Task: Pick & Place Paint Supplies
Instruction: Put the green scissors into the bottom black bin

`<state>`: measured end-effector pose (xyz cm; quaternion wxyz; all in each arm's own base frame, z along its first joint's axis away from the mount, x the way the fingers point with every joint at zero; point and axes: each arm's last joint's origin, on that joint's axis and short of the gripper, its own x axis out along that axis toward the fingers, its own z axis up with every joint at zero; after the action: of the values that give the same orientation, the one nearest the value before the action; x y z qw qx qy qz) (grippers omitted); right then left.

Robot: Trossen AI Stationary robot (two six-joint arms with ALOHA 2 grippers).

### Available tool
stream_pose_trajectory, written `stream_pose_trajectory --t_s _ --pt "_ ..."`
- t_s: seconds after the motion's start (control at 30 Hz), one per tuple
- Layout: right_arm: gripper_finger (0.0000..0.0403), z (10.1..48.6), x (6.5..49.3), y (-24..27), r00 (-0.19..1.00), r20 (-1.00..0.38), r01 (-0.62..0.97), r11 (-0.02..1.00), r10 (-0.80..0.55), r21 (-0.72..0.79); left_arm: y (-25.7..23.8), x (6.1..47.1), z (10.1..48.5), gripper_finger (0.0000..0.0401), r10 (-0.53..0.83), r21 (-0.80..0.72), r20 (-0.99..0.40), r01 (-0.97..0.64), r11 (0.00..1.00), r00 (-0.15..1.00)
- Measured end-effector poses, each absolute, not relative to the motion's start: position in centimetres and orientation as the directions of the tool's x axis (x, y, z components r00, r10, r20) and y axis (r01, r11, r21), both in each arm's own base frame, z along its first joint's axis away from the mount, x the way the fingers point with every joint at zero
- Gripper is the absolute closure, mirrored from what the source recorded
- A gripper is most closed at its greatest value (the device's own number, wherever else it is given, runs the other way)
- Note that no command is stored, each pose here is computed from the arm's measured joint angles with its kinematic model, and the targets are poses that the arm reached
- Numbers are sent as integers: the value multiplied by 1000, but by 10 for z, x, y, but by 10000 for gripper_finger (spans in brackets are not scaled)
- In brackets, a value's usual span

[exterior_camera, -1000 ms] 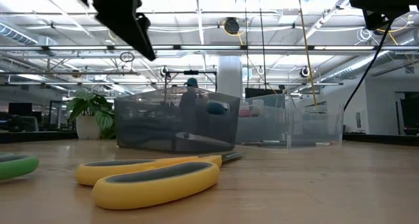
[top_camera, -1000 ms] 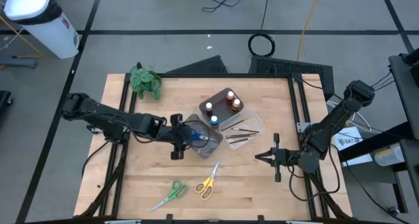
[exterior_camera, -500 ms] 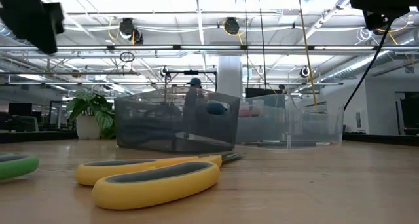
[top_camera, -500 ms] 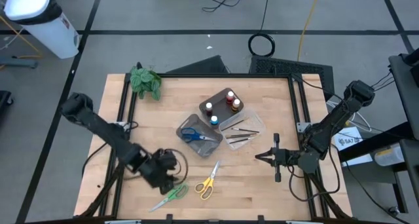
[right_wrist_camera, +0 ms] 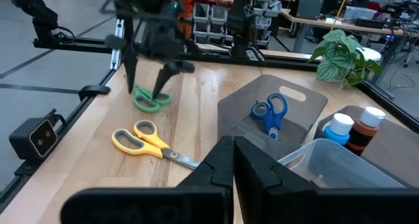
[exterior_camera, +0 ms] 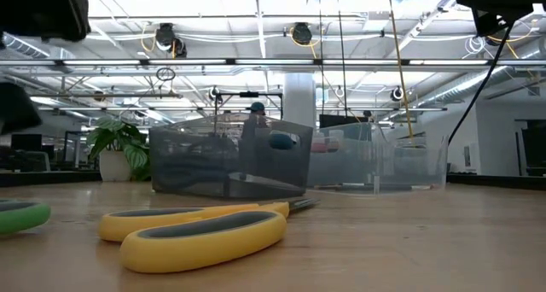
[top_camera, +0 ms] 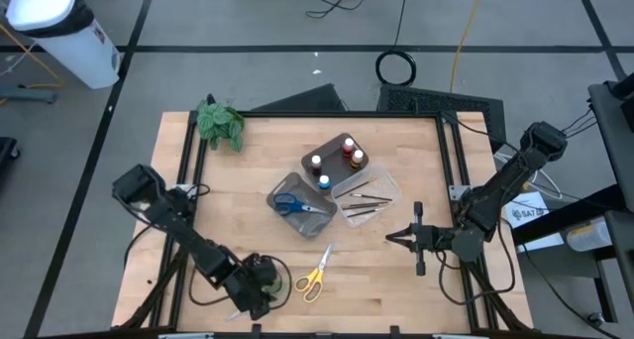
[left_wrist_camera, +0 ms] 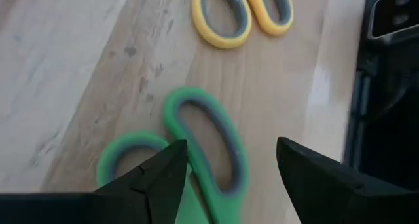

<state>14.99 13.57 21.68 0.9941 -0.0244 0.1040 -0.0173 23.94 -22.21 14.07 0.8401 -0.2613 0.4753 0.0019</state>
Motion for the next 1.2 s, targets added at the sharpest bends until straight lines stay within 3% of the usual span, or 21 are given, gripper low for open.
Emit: stream_pose_trajectory --t_s 0.3,0.7,1.2 --pt "403 217 150 136 978 -204 30 998 -39 -49 -217 243 128 153 -178 -385 -835 -320 866 521" --pt "403 217 150 136 978 -205 30 998 -39 -48 -199 238 122 155 -43 -193 -908 -325 926 416" --pt "403 217 150 136 978 -206 31 998 -40 -49 -182 237 157 234 -25 -141 -922 -274 951 387"
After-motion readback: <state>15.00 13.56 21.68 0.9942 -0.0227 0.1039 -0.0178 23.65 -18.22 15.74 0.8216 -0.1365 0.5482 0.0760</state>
